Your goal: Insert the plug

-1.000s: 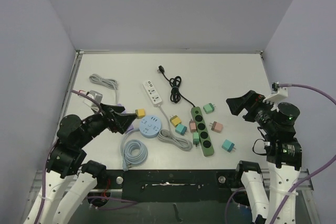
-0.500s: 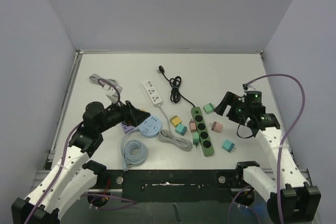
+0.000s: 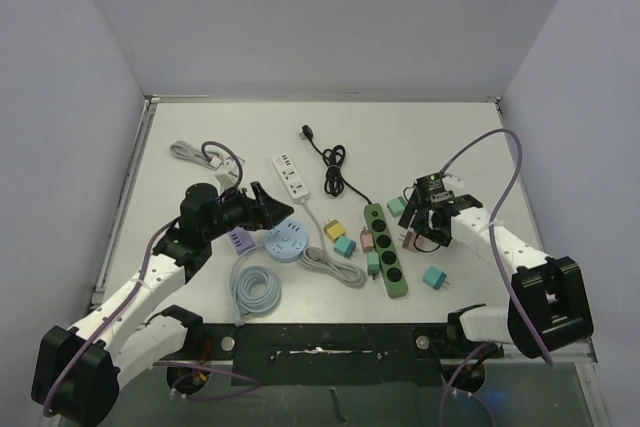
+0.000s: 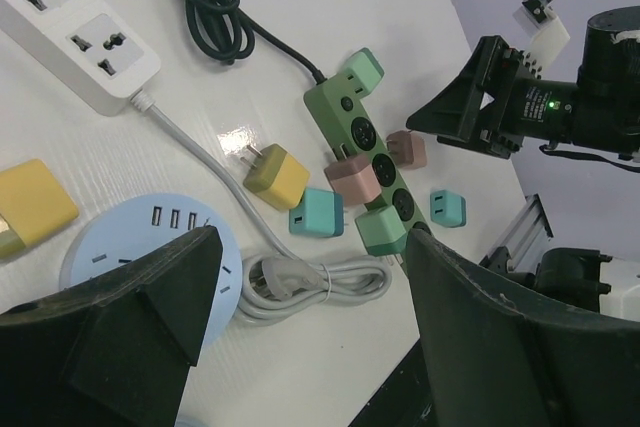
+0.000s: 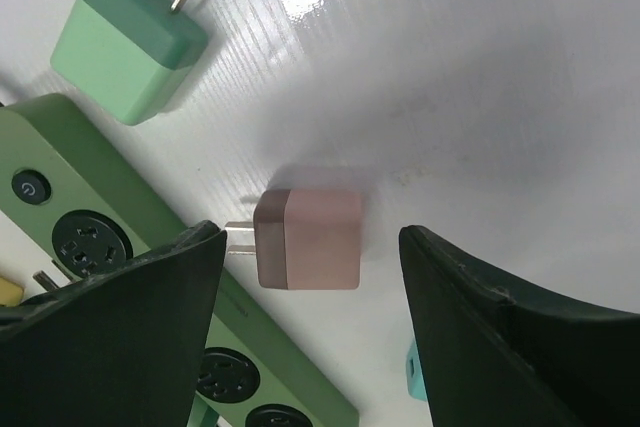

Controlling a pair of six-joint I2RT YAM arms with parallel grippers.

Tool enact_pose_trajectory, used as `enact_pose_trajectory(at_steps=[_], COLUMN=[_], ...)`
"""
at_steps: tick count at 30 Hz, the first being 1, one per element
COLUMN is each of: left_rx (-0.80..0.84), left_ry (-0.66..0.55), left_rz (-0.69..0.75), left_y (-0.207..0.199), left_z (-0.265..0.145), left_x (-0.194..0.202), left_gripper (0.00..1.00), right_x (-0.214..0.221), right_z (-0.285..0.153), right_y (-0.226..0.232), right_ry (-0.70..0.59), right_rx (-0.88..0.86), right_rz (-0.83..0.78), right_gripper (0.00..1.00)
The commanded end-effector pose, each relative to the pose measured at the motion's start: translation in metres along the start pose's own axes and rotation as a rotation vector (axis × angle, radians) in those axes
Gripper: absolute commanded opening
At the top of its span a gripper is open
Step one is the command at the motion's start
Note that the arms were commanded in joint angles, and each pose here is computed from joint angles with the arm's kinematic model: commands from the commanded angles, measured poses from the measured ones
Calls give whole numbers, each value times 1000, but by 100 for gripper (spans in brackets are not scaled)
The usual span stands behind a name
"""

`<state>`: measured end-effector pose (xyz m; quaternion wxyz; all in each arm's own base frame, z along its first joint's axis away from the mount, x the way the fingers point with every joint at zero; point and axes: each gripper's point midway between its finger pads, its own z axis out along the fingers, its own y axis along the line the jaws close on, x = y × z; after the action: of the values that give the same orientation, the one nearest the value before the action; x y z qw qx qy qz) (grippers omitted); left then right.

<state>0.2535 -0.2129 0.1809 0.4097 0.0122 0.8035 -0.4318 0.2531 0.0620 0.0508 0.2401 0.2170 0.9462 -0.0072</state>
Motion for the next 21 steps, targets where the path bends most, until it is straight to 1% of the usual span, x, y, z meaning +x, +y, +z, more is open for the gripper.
enact_pose_trajectory(at_steps=[1, 4, 6, 8, 13, 17, 21], left_rx=[73, 73, 71, 67, 80, 105, 124], left_ry=[-96, -98, -93, -89, -65, -58, -37], left_rz=[39, 28, 21, 13, 7, -18, -77], left_y=[-25, -26, -25, -24, -27, -32, -42], left_z=[1, 1, 1, 2, 2, 5, 17], left_x=[-30, -29, -26, -24, -20, -16, -14], left_gripper=[73, 73, 73, 73, 73, 73, 73], right_x=[-8, 1, 4, 4, 1, -10, -28], right_z=[10, 16, 19, 21, 21, 7, -20], right_y=[9, 9, 10, 10, 16, 25, 45], right_ry=[-34, -11, -5, -5, -6, -34, -84], right_rx=[-15, -24, -29, -30, -54, -99, -201], right_rz=[40, 41, 43, 42, 23, 6, 1], right_gripper=[70, 68, 64, 58, 38, 36, 37])
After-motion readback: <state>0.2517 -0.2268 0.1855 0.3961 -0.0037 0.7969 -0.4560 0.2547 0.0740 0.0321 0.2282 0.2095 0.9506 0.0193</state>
